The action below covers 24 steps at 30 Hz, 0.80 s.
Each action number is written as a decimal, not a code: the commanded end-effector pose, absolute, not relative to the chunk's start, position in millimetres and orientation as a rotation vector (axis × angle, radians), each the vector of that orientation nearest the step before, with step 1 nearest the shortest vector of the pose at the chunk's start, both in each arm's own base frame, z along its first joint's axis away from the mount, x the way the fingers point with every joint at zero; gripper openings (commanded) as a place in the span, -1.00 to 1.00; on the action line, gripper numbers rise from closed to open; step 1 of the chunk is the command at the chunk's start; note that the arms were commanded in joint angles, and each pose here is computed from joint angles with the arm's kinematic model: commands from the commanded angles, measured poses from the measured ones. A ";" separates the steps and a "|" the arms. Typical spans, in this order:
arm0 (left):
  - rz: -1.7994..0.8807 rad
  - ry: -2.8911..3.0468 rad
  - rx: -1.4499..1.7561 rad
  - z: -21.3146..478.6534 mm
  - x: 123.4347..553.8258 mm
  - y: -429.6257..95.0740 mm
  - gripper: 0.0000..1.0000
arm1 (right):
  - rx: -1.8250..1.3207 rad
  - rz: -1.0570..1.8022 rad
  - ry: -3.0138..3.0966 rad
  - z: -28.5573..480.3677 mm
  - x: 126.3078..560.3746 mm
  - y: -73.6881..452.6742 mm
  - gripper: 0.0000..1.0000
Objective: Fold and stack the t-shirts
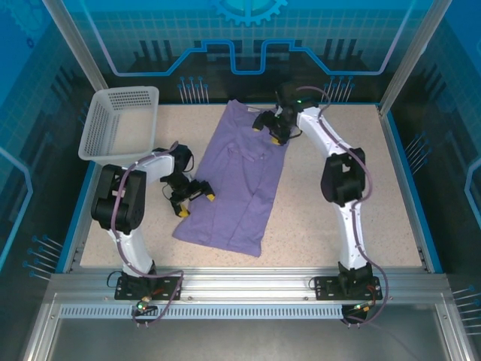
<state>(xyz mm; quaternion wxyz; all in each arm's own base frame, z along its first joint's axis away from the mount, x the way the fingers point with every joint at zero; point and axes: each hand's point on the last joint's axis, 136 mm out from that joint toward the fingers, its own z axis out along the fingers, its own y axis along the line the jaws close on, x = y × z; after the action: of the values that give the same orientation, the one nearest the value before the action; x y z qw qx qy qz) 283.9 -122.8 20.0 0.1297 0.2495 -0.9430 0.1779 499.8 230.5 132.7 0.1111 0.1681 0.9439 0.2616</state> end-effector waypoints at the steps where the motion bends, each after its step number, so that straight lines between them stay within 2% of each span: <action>1: 0.530 -2.654 0.670 -2.1 271.0 -142.5 0.88 | 0.475 0.667 2.916 89.1 451.6 236.7 0.41; 7: 0.526 -2.635 0.586 -2.1 266.2 -164.3 0.88 | 0.537 0.540 3.052 28.9 418.2 217.9 0.36; 12: 0.547 -2.631 0.526 1.2 263.9 -182.3 0.89 | 0.566 0.394 3.123 10.2 412.2 186.1 0.35; 18: 0.621 -2.603 0.390 1.7 268.5 -220.1 0.89 | 0.594 0.372 3.116 12.3 428.8 143.7 0.35; 24: 0.685 -2.610 0.394 3.6 293.0 -244.2 0.89 | 0.635 0.378 3.093 13.1 451.3 108.9 0.35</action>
<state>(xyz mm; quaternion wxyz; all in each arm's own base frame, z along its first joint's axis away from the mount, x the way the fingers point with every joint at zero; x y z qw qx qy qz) 271.2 -232.9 26.6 0.2351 0.1587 -0.9296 0.2352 453.4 130.9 27.0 0.0014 0.2039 0.9681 0.1454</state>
